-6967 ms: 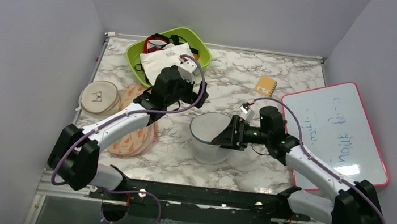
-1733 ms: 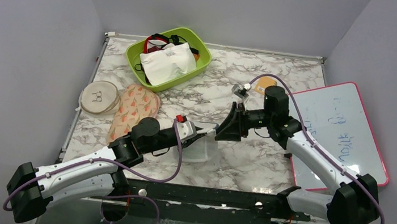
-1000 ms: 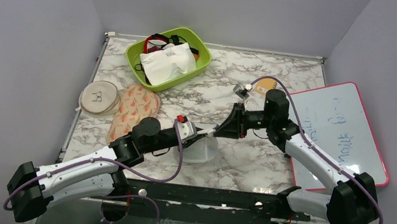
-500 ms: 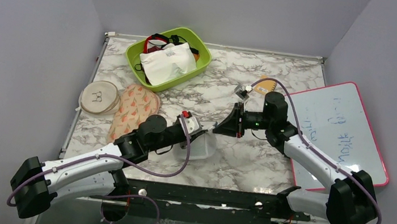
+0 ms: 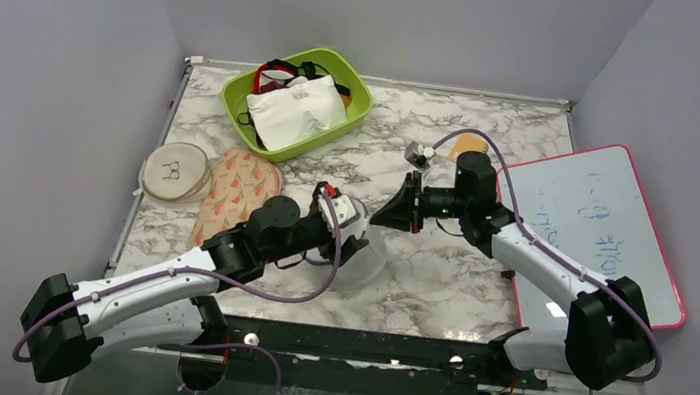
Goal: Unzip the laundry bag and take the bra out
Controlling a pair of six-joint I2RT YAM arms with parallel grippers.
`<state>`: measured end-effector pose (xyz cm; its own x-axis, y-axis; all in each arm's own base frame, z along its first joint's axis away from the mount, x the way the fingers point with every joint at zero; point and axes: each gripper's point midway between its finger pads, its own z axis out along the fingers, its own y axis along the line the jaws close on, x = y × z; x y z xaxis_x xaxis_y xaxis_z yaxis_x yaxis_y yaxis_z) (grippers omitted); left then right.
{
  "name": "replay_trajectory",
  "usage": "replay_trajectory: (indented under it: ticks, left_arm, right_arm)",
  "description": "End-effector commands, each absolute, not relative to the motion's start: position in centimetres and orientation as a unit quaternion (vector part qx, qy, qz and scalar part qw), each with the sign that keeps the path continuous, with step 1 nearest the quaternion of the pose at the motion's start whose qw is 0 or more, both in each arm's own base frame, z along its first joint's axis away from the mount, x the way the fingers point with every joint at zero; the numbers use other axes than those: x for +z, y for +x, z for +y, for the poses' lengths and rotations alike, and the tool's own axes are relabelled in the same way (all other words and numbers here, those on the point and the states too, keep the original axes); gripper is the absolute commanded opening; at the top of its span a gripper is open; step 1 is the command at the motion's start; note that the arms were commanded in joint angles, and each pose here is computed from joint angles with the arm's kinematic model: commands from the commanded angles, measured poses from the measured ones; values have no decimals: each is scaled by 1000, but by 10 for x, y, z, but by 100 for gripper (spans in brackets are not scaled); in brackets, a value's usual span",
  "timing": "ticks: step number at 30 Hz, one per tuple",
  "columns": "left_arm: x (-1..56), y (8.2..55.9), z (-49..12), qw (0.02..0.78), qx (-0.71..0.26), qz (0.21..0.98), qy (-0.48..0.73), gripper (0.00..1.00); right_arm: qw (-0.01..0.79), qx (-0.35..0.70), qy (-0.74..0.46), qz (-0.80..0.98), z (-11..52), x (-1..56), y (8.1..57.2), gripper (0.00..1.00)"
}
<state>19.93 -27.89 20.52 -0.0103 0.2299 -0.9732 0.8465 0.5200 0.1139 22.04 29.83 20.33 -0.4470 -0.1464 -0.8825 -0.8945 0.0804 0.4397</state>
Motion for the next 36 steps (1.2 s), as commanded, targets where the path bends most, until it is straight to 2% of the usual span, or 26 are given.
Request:
replay_trajectory:
  ticks: [1,5,10,15,23,29,34,36]
  left_arm:
    - [225,189,-286,537,-319,685,376,79]
    - [229,200,-276,491,-314,771,257,79]
    - [214,195,-280,413,-325,832,175,65]
    - [210,190,-291,385,-338,840,181,54]
    - [194,189,-287,373,-316,850,196,49]
    - [184,184,-295,349,-323,854,210,36]
    - [180,179,-294,341,-325,853,225,35]
    - [179,176,-294,339,-329,850,233,38]
  right_arm:
    - [352,539,-422,638,301,202,220,1]
    - [343,535,-422,646,297,195,210,1]
    - [333,534,-421,653,294,189,197,1]
    - [334,532,-418,656,292,191,192,1]
    - [324,535,-415,661,292,188,188,1]
    - [323,531,-412,666,292,183,188,1]
    - [320,525,-411,673,292,178,190,1]
    - [320,520,-412,677,292,175,191,1]
